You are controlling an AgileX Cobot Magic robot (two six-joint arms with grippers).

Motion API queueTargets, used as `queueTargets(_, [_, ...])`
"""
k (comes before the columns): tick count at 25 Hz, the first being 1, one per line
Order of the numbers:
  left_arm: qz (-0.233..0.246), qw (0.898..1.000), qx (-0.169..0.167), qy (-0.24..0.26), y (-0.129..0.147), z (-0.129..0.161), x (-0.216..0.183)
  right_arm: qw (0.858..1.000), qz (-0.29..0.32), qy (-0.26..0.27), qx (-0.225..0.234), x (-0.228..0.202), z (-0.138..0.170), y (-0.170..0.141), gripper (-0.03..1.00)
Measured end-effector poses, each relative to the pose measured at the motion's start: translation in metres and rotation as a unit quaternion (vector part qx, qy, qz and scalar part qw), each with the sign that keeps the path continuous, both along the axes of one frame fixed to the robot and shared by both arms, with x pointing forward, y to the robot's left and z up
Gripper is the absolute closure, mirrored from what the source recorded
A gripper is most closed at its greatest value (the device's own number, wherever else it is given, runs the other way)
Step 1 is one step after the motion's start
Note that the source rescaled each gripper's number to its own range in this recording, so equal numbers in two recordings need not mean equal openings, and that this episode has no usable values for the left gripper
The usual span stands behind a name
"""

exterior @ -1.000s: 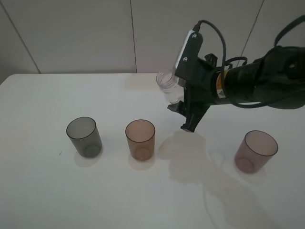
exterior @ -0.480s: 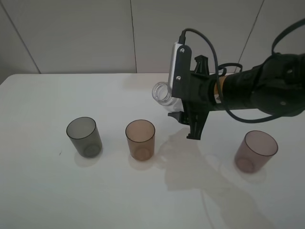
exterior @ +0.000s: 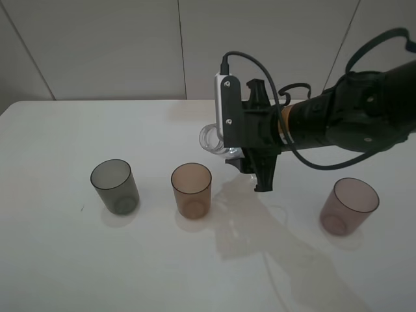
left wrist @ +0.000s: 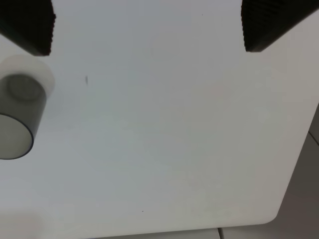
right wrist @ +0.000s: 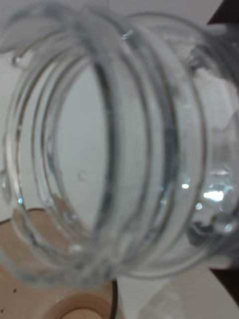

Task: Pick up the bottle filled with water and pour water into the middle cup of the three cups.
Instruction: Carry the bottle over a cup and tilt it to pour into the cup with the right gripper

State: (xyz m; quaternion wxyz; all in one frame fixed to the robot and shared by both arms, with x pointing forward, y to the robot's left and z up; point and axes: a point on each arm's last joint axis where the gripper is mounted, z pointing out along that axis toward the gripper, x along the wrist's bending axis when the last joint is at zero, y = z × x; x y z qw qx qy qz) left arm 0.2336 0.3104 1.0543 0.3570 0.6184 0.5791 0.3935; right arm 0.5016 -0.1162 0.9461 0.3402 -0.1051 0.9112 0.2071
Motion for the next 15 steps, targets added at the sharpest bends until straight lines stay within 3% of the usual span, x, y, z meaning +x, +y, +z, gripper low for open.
queueTargets(9, [0.000,1.000,0.000,0.000,0.000,0.000,0.000,1.000,-0.021,0.001,0.000,0.012,0.005,0.005,0.94])
queueTargets(15, [0.000,1.000,0.000,0.000,0.000,0.000,0.000,0.999,-0.028,0.002,0.024,0.013,0.005,0.008,0.94])
